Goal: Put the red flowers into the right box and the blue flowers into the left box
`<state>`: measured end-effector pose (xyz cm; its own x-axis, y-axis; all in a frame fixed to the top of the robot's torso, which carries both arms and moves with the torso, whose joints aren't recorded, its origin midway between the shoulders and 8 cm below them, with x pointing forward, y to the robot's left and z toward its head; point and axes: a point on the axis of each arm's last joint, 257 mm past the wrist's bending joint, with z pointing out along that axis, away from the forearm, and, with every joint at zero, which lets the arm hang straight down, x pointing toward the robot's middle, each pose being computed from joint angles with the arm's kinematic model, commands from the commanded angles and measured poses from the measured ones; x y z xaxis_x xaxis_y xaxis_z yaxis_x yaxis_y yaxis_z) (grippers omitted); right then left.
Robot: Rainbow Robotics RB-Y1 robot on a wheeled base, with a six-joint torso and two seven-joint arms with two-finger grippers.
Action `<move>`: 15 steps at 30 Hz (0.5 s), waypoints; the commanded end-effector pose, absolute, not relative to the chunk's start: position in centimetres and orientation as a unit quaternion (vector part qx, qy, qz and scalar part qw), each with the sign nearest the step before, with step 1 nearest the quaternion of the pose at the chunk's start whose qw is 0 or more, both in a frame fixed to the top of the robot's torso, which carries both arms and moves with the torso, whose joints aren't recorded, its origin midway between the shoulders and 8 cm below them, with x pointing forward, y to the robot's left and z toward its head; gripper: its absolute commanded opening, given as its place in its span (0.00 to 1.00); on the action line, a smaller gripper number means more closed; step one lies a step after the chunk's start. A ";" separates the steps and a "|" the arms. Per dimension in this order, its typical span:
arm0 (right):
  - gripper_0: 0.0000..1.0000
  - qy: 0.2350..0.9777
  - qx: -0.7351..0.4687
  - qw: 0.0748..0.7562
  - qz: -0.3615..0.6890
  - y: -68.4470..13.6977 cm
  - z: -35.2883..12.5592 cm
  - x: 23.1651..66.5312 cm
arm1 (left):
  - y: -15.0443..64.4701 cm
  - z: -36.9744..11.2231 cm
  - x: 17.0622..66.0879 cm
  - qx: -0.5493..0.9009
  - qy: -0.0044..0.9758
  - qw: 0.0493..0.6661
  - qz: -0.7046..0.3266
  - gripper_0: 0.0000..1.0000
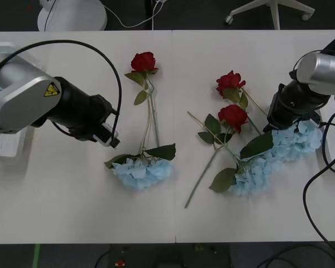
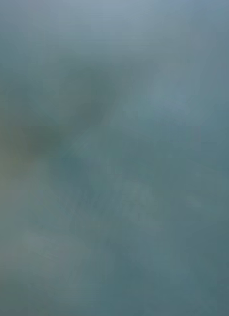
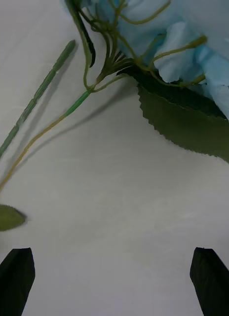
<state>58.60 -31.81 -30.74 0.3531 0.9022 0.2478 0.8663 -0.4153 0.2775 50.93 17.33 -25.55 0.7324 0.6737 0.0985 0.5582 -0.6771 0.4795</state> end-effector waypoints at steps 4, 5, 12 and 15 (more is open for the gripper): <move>0.05 0.537 0.819 0.046 0.197 -30.0 -28.7 59.9 | 8.4 -23.6 55.7 0.943 0.136 0.218 0.209 0.91; 0.00 0.539 0.818 0.046 0.194 -30.1 -28.7 59.8 | 7.9 -23.7 56.2 0.945 0.118 0.212 0.217 0.91; 0.00 0.545 0.817 0.043 0.182 -30.3 -29.0 59.2 | 6.1 -23.8 57.3 0.950 0.045 0.186 0.246 0.91; 0.00 0.549 0.817 0.041 0.175 -30.6 -29.1 58.8 | 6.6 -24.3 57.0 0.954 0.035 0.171 0.245 0.91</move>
<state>57.41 -32.09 -31.38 0.3633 0.9044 0.2237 0.8789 -0.4123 0.2400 55.89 7.79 -26.81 0.8922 0.2578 0.3709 0.1013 -0.9144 0.3919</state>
